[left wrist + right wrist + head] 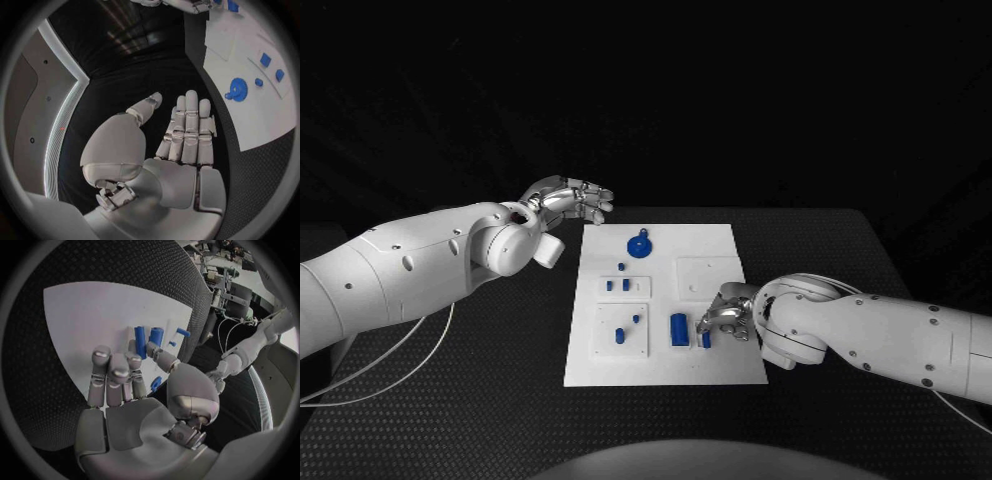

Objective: Assemble the parts on the task board

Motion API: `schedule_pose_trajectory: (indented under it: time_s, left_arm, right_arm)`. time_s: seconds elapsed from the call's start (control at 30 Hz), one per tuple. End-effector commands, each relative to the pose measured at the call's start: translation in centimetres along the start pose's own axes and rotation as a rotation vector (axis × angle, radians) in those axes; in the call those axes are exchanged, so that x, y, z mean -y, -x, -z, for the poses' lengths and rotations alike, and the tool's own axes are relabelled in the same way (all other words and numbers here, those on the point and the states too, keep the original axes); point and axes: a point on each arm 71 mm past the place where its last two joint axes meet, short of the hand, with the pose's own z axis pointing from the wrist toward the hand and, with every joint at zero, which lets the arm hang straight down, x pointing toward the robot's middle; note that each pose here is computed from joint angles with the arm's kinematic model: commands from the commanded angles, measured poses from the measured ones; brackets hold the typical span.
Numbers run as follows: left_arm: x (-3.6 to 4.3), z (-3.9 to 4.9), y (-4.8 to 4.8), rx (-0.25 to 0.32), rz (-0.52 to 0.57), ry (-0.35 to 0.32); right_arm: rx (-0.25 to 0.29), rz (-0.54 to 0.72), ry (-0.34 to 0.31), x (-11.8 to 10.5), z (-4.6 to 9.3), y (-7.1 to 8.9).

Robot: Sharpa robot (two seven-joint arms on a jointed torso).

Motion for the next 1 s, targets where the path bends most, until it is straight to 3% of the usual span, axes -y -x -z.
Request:
schedule_pose_trajectory:
  time_s: [0.03, 1.0]
  left_arm:
    - [0.11, -0.08, -0.28, -0.02, 0.007, -0.006]
    - [0.09, -0.1, -0.37, -0.027, 0.008, -0.002]
  right_arm:
    - [-0.007, 0.005, 0.005, -0.2, -0.15, 0.05]
    - [-0.055, 0.046, -0.008, -0.8, -0.8, -0.11]
